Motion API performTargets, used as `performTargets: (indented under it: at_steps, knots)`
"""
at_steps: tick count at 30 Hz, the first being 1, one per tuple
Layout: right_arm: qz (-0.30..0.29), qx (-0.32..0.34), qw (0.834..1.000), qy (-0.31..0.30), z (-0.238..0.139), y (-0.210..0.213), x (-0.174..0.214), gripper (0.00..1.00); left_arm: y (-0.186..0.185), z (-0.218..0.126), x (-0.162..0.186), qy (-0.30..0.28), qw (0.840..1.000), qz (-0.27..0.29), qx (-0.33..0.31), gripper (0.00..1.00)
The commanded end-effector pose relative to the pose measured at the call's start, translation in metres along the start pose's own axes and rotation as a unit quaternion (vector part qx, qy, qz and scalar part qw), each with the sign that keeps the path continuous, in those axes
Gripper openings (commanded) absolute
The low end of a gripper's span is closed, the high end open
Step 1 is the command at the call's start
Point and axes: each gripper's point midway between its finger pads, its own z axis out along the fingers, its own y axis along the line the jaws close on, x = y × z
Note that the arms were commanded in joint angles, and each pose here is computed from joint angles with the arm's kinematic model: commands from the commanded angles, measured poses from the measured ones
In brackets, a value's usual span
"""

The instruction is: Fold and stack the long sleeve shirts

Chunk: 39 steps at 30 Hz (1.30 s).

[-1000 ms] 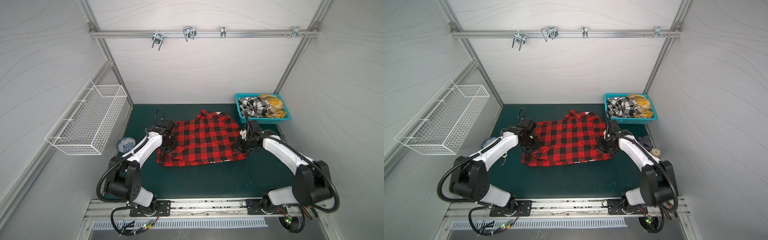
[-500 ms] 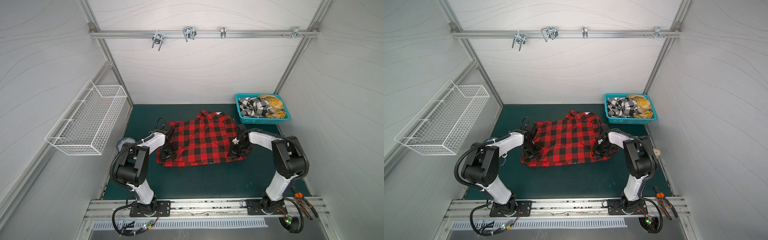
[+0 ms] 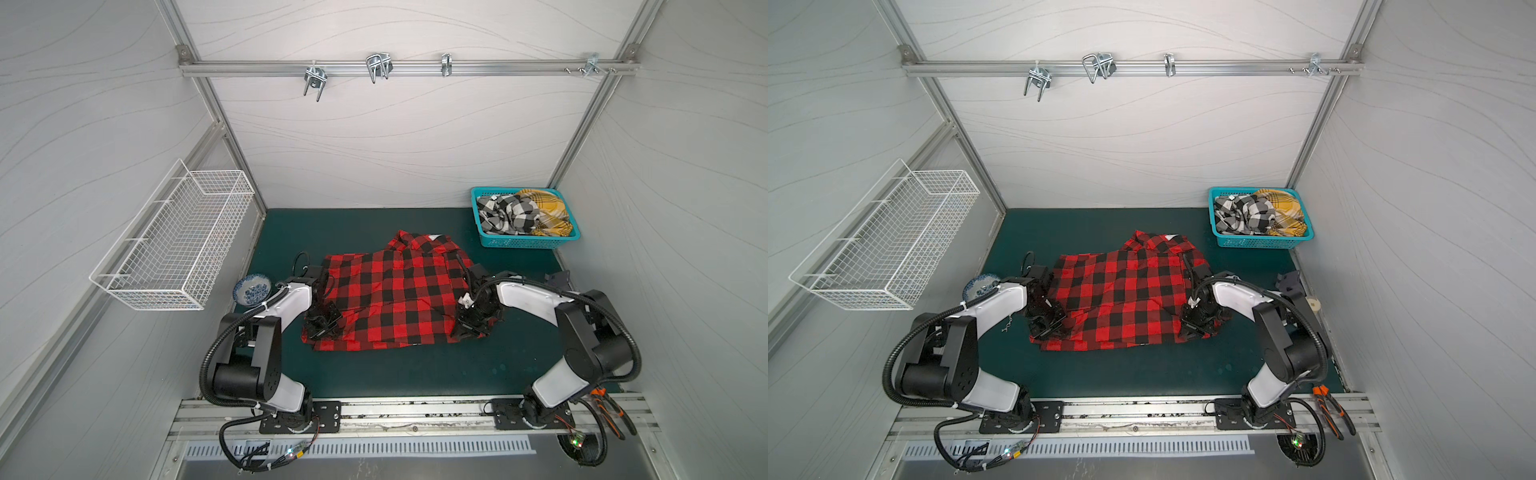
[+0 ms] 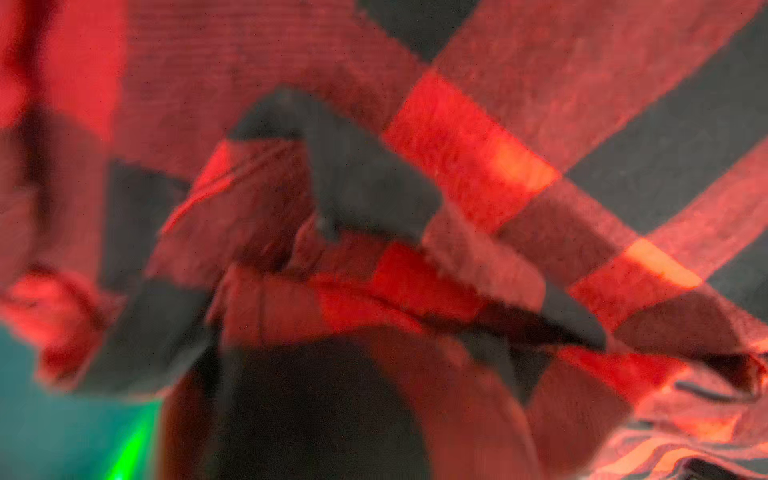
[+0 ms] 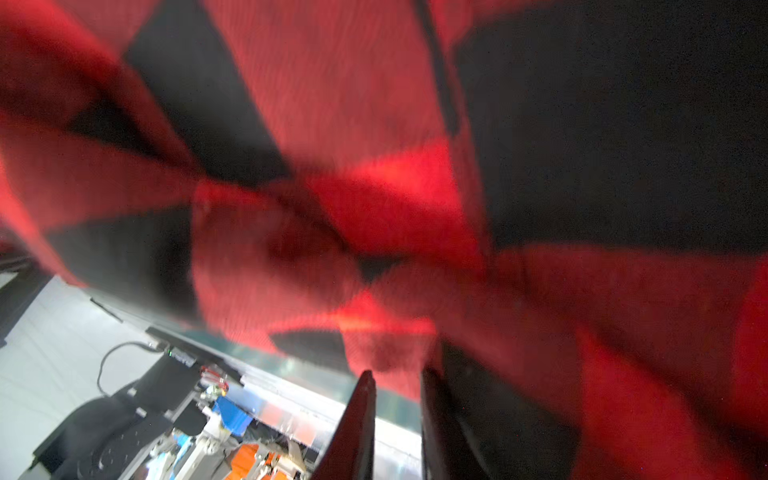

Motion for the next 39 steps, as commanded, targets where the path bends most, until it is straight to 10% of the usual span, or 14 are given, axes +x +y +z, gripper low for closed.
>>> performTargets:
  at_steps: [1, 7, 24, 39]
  knots:
    - [0.002, 0.004, 1.0, -0.002, -0.028, 0.009, 0.016, 0.23, -0.007, -0.033, -0.004, -0.026, 1.0, 0.014, 0.0, 0.18]
    - [0.009, 0.064, 0.993, -0.097, -0.087, -0.016, -0.007, 0.27, -0.042, -0.059, -0.019, -0.057, 0.997, 0.038, 0.018, 0.21]
    - [0.154, 0.101, 0.983, -0.009, -0.019, -0.109, -0.041, 0.11, 0.004, 0.025, -0.015, 0.064, 0.997, -0.037, -0.018, 0.1]
    - [0.1, 0.075, 0.991, -0.051, -0.06, -0.071, -0.021, 0.24, -0.023, -0.021, -0.028, 0.016, 1.0, 0.017, 0.015, 0.18]
